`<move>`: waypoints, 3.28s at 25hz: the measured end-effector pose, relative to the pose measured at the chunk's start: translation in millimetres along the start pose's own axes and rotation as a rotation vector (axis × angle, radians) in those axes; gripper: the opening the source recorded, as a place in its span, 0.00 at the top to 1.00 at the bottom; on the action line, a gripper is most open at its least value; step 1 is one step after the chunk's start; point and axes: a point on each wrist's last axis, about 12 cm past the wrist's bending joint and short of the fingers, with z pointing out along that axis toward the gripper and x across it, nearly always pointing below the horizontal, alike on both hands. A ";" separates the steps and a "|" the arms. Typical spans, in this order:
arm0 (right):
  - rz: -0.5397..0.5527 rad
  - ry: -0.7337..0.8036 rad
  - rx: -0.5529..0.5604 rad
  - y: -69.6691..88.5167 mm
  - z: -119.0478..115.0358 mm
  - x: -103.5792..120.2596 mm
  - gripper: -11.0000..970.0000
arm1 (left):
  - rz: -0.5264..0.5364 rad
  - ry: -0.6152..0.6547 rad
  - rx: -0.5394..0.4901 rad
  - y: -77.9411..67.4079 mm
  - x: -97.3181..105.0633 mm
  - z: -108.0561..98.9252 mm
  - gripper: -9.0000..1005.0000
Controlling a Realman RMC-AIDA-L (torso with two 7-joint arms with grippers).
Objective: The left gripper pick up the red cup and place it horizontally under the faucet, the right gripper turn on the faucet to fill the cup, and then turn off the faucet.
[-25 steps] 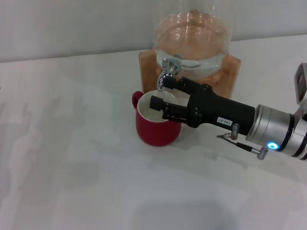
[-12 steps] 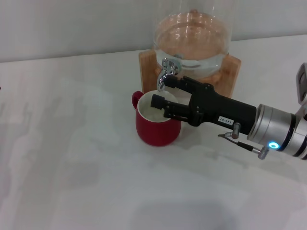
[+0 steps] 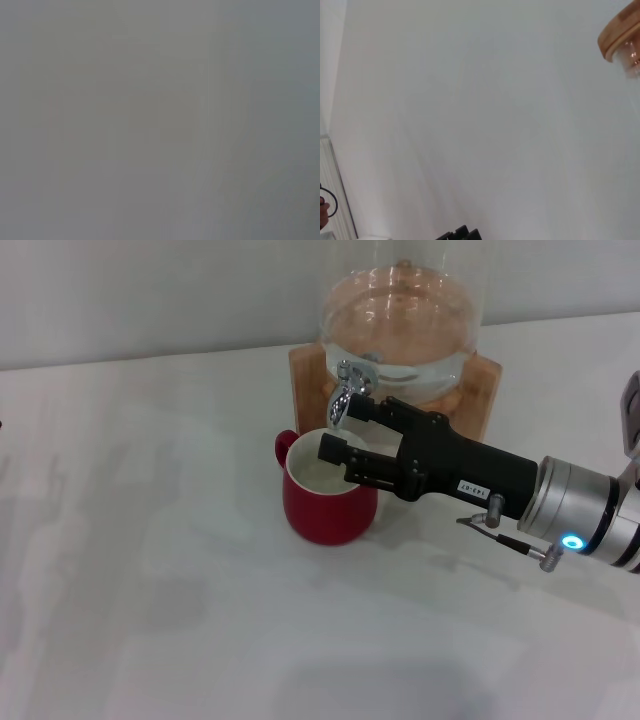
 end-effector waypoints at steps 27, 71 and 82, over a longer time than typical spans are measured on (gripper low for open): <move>-0.001 -0.027 0.039 -1.6 -6.7 0.0 0.10 | 0.001 0.000 0.002 0.2 -0.1 0.1 0.40; 0.004 -0.058 0.041 0.9 -15.2 0.0 0.10 | 0.001 -0.002 0.003 -0.3 -0.6 1.2 0.40; 0.011 -0.108 0.096 -0.5 -39.9 -1.5 0.10 | 0.007 0.008 0.000 1.5 1.2 -1.1 0.40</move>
